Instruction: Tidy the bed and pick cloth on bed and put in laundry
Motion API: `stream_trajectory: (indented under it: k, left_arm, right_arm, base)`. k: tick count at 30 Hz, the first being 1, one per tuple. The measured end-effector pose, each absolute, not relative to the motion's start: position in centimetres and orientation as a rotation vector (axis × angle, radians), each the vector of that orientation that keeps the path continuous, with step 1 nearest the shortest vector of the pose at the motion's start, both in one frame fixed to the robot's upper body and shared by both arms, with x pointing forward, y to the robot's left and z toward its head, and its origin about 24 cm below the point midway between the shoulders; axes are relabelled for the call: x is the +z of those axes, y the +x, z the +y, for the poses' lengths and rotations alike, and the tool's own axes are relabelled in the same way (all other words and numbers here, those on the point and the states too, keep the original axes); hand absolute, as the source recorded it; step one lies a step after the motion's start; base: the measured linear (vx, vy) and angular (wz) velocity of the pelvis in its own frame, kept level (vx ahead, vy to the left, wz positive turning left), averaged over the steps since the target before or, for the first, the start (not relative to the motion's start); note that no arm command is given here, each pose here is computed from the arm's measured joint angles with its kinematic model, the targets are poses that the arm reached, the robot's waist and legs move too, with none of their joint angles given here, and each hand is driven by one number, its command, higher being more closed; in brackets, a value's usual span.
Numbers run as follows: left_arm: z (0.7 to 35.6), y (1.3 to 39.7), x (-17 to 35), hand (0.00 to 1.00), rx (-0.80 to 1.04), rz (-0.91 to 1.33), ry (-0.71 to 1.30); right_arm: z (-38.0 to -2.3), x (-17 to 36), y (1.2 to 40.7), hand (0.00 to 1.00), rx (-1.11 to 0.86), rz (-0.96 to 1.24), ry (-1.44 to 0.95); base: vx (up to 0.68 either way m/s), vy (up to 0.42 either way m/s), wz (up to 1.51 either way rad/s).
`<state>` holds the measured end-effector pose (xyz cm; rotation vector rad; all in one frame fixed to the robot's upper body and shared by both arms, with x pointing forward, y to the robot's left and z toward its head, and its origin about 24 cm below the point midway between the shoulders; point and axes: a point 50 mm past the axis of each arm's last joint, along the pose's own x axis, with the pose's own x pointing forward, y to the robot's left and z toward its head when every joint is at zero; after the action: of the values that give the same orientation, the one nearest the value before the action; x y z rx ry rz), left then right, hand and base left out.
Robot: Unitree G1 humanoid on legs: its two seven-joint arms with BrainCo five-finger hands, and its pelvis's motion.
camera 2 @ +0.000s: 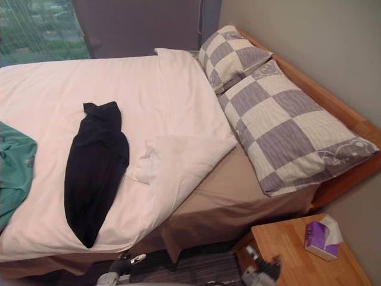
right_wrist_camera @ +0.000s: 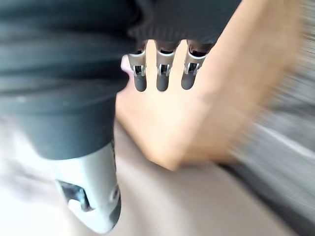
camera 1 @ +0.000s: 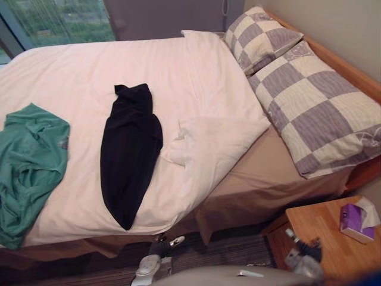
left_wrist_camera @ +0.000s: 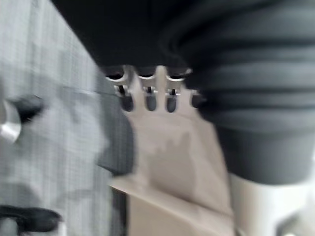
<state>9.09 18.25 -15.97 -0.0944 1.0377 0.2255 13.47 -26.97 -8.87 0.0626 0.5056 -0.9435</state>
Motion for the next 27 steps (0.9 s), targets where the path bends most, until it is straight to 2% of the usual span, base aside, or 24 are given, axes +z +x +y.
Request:
stream_trajectory:
  k: [2, 3, 5, 7, 15, 17, 22, 27]
  left_arm:
    - [19.0, 8.7, -15.9, 0.00, 0.260, 1.043, -0.080]
    - [19.1, 8.6, -15.8, 0.00, 0.263, 1.042, -0.076]
    - [19.4, 8.4, -15.8, 0.00, 0.279, 1.048, -0.058]
    - [19.6, 8.4, -15.8, 0.00, 0.281, 1.049, -0.033]
    - [19.3, 8.6, -15.7, 0.00, 0.250, 1.027, 0.004]
    - [19.9, 8.8, -15.5, 0.00, 0.241, 1.011, 0.030]
    - [21.4, 11.2, -14.5, 0.00, 0.229, 0.938, 0.095]
    - [23.4, 14.2, -12.8, 0.00, 0.257, 0.840, 0.159]
  right_arm:
    - [-29.3, -3.5, 16.8, 0.00, -0.923, 0.241, -0.078]
    - [-29.5, -2.1, 17.6, 0.00, -0.908, 0.182, -0.106]
    - [-29.0, 2.9, 20.3, 0.00, -0.814, -0.034, -0.205]
    - [-28.0, 5.1, 21.5, 0.00, -0.736, -0.114, -0.258]
    - [-24.1, 7.9, 25.4, 0.00, -0.348, -0.170, -0.563]
    - [-21.8, 8.9, 28.1, 0.00, -0.241, -0.202, -0.630]
    - [-18.4, 12.3, 32.5, 0.00, -0.164, -0.295, -0.705]
    - [-15.8, 19.1, 35.6, 0.00, -0.187, -0.488, -0.728]
  base:
    - [-0.14, -0.003, -0.13]
    - [-0.19, -0.025, -0.11]
    - [-0.22, -0.050, -0.02]
    - [-0.15, -0.051, -0.03]
    - [-0.10, -0.008, 0.21]
    - [-0.01, 0.004, 0.33]
    - [-0.02, -0.016, 0.43]
    - [-0.05, 0.012, 0.31]
